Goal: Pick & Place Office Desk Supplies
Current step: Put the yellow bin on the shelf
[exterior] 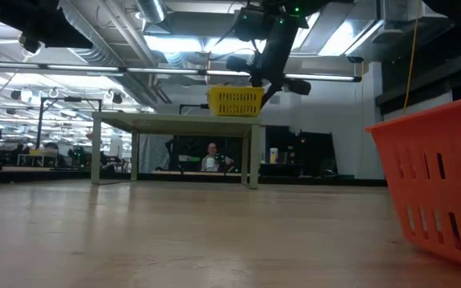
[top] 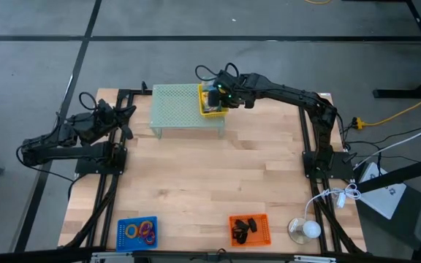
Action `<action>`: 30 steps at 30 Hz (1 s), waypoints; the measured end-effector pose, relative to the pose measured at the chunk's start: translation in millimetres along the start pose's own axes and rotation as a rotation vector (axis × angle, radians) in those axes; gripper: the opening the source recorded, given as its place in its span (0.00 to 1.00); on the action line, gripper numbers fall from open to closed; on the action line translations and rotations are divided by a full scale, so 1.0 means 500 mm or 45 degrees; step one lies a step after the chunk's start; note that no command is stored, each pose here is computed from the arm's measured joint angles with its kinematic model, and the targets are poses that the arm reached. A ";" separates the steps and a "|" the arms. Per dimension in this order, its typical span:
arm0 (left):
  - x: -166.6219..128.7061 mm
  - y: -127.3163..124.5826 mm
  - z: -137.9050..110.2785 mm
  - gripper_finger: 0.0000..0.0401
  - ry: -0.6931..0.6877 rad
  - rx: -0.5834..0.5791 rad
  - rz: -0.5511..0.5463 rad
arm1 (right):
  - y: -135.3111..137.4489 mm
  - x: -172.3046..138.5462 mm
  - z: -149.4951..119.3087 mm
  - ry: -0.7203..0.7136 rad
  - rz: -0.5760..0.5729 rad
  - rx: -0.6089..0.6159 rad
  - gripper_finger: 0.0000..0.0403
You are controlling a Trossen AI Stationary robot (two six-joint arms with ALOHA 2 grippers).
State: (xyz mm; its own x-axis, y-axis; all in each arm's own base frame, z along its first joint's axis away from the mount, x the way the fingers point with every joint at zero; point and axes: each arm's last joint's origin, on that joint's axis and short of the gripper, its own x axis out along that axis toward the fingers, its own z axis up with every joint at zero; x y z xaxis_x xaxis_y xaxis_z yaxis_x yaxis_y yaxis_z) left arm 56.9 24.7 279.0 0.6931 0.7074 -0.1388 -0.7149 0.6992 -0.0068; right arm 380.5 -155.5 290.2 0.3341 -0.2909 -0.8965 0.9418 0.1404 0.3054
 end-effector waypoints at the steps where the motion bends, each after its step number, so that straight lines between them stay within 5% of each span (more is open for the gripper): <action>1: 0.000 0.000 0.000 0.01 0.000 0.001 0.000 | 0.000 0.000 0.000 -0.001 0.001 0.000 0.06; 14: 0.000 -0.001 0.000 0.01 0.002 -0.001 -0.026 | 0.011 -0.002 0.001 0.011 0.083 0.005 0.27; 30: 0.000 -0.001 0.000 0.01 0.002 -0.001 -0.027 | 0.018 -0.004 0.001 0.009 0.129 0.003 0.30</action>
State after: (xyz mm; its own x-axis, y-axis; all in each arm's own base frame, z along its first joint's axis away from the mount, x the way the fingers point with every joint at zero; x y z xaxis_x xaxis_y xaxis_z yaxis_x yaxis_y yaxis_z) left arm 57.3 24.2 279.1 0.7078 0.6923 -0.1406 -0.7002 0.7138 -0.0102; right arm 388.5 -154.1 294.8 0.4276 -0.2685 -0.8632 0.9032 0.1663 0.3957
